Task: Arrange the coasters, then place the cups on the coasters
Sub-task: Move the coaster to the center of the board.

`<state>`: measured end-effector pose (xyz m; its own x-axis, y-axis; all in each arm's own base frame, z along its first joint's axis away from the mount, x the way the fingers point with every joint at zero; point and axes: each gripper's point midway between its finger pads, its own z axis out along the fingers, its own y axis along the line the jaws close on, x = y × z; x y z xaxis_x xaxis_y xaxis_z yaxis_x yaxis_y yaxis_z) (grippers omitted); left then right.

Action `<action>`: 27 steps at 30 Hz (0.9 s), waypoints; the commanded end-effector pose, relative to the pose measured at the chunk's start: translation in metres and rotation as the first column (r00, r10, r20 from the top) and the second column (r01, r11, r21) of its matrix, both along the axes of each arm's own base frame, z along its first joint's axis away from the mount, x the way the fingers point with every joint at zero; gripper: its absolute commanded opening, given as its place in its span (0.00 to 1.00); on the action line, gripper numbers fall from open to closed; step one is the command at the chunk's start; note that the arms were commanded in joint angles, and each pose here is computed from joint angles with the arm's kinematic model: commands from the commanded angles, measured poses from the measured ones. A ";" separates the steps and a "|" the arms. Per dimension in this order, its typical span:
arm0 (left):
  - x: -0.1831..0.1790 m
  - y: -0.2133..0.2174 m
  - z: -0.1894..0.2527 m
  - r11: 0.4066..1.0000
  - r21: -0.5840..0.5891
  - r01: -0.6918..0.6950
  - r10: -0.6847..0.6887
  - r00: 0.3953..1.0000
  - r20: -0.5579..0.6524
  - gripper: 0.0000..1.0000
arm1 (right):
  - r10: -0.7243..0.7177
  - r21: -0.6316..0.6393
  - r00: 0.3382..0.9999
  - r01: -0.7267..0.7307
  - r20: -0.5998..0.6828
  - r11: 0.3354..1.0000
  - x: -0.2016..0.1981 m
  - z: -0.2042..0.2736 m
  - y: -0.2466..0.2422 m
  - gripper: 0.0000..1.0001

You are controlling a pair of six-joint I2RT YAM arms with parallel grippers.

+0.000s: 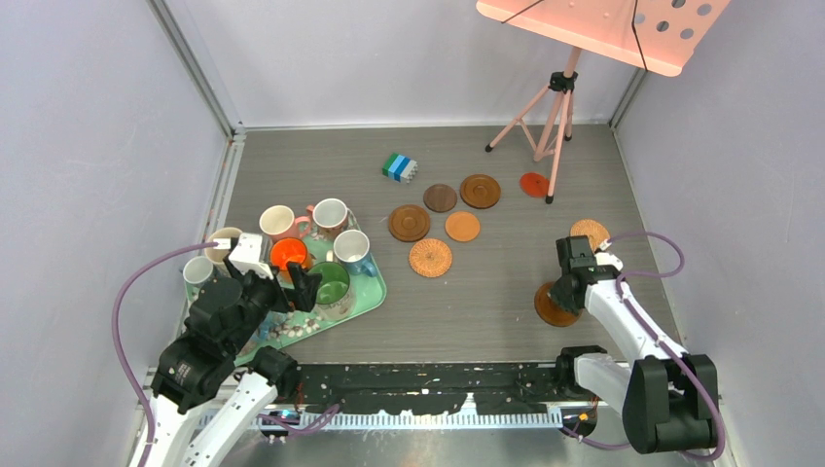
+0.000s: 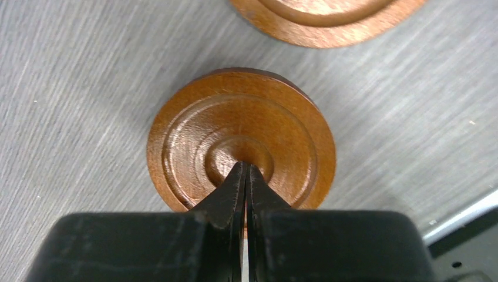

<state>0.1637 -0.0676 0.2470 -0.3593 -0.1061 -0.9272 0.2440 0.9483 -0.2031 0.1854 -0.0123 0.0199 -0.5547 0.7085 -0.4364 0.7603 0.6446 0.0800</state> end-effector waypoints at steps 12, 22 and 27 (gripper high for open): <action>0.009 0.004 0.000 0.999 0.037 -0.036 0.036 0.999 -0.010 0.99 | 0.058 0.009 0.987 -0.060 0.151 0.998 0.016 0.038 0.005 0.05; 0.007 0.004 0.000 0.999 0.028 -0.032 0.032 0.999 -0.006 0.99 | 0.376 -0.132 0.714 -0.375 0.590 0.918 0.110 0.118 0.038 0.10; 0.005 0.004 0.002 0.999 0.019 -0.030 0.030 1.000 0.007 0.99 | 0.403 -0.232 0.640 -0.338 0.654 0.912 0.158 0.130 0.032 0.10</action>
